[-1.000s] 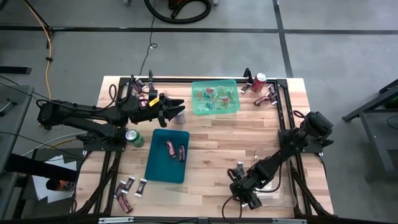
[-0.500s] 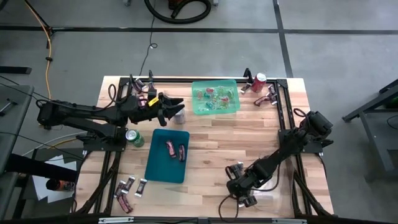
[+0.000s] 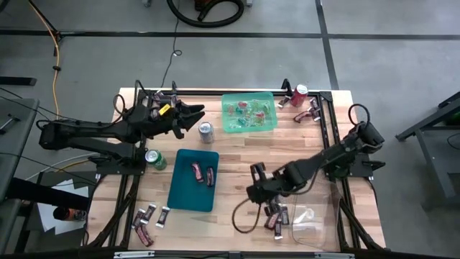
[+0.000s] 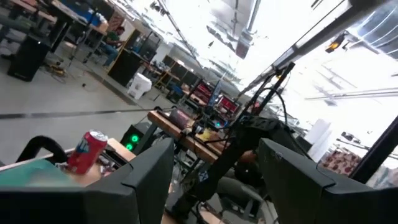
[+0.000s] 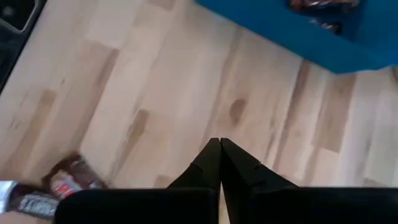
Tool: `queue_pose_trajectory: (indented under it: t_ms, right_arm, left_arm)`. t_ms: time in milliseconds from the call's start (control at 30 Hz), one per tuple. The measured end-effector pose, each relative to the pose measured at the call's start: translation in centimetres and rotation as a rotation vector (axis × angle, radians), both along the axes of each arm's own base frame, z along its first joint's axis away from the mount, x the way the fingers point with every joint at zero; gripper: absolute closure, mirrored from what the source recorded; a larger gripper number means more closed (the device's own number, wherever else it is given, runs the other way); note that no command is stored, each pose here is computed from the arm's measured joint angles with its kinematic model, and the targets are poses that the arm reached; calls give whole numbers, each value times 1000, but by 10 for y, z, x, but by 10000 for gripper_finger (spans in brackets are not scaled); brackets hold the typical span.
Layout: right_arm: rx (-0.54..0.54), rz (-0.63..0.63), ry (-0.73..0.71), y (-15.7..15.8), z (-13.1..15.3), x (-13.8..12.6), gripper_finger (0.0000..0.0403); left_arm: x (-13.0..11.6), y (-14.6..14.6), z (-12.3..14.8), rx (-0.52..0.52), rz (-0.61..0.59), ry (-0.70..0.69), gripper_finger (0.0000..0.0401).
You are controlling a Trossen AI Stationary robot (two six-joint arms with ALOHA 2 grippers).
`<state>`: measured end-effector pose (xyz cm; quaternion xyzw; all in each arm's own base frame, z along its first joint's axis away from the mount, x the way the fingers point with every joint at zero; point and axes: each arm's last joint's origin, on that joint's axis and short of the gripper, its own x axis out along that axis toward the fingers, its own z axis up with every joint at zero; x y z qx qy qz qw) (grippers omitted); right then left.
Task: Organize candy in baskets
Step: Put the brown chocolate into the blue bin
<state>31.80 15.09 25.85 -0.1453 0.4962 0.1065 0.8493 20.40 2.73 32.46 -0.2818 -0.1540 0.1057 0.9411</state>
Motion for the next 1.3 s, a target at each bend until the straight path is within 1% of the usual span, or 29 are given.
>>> queue_pose_trajectory:
  t_ms: [33, 100, 167, 233, 300, 367, 433, 500, 600, 733, 833, 933, 1033, 1133, 1300]
  right_arm:
    - [12, 0, -13, -2, 2, 3, 402]
    - [83, 5, -8, -6, 5, 7, 402]
    - [220, 3, 47, -6, 6, 7, 402]
    - [330, -7, 119, -1, 2, 3, 402]
    - [379, -37, 172, 7, -3, -3, 402]
    - [399, -68, 205, 17, -8, -10, 399]
    - [403, -80, 240, 26, -15, -17, 387]
    - [402, -92, 273, 33, -22, -24, 365]
    - [411, -104, 289, 38, -32, -30, 312]
    - [400, -111, 303, 37, -48, -35, 236]
    - [379, -85, 308, 35, -60, -39, 200]
    - [367, -34, 305, 34, -69, -43, 188]
    - [348, -9, 330, 31, -78, -48, 188]
    - [338, 46, 350, 29, -85, -52, 188]
    - [315, 77, 359, 27, -93, -57, 188]
  left_arm:
    - [-1, 0, 0, 1, -4, -1, 178]
    - [-2, -1, 2, 14, -24, -6, 178]
    - [-4, -2, 3, 33, -45, -9, 178]
    - [-5, -2, 4, 40, -54, -10, 178]
    - [-5, -2, 4, 40, -57, -8, 178]
    - [-5, -2, 4, 41, -56, -8, 178]
    - [-4, -2, 3, 41, -56, -5, 178]
    - [-4, -2, 2, 39, -56, 13, 178]
    - [-3, -2, -1, 36, -57, 37, 178]
    - [-3, -2, -1, 35, -57, 41, 178]
    - [-3, -2, -1, 35, -57, 41, 178]
    - [-3, -2, -1, 31, -39, 40, 178]
    - [-3, -2, -1, 30, -37, 40, 178]
    - [-4, -1, -1, 28, -27, 40, 178]
    - [-4, 0, -1, 22, 2, 40, 178]
